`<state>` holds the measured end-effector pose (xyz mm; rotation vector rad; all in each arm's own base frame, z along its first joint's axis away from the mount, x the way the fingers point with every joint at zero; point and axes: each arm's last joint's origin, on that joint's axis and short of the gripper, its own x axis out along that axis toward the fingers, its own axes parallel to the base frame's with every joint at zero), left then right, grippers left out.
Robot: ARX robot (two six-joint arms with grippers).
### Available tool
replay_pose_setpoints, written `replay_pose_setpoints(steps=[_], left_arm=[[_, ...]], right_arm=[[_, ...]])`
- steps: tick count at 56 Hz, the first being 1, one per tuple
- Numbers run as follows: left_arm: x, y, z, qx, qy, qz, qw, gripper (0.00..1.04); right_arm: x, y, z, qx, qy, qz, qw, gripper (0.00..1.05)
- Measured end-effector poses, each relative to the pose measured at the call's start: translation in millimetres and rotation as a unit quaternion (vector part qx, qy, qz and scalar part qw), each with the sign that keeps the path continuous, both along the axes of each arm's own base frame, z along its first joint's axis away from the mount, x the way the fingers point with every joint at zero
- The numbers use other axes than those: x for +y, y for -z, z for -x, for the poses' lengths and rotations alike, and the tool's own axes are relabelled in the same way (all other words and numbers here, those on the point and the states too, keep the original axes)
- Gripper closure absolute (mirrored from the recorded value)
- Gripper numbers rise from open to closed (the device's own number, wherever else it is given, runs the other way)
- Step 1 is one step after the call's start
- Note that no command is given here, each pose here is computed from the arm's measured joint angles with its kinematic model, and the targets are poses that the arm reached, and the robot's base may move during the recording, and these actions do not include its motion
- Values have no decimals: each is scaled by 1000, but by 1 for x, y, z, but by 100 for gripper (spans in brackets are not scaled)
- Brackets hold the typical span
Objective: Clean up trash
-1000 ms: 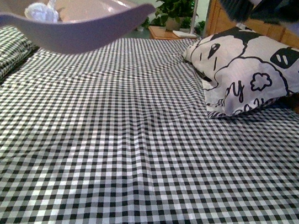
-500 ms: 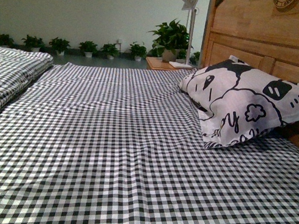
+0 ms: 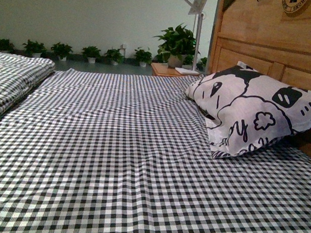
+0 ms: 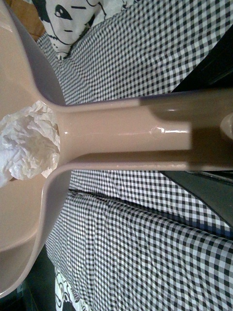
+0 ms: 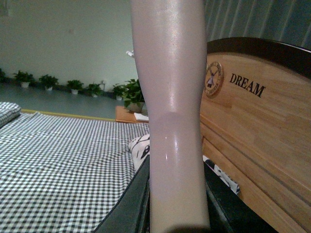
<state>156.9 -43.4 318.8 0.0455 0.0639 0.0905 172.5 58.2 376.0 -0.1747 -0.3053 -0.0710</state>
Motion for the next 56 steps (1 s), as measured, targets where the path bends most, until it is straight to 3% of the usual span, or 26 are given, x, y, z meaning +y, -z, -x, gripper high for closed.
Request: replay_pose_setpoints(steps=[11,56], left_arm=[[0,-8,15,-30,-1,10,1000,78],[0,-8,15,-29,-3,10,1000,78]], right_arm=[[-1,13,1,20,1,7,1000,84],[-2,12,1,19,1,7,1000,84]])
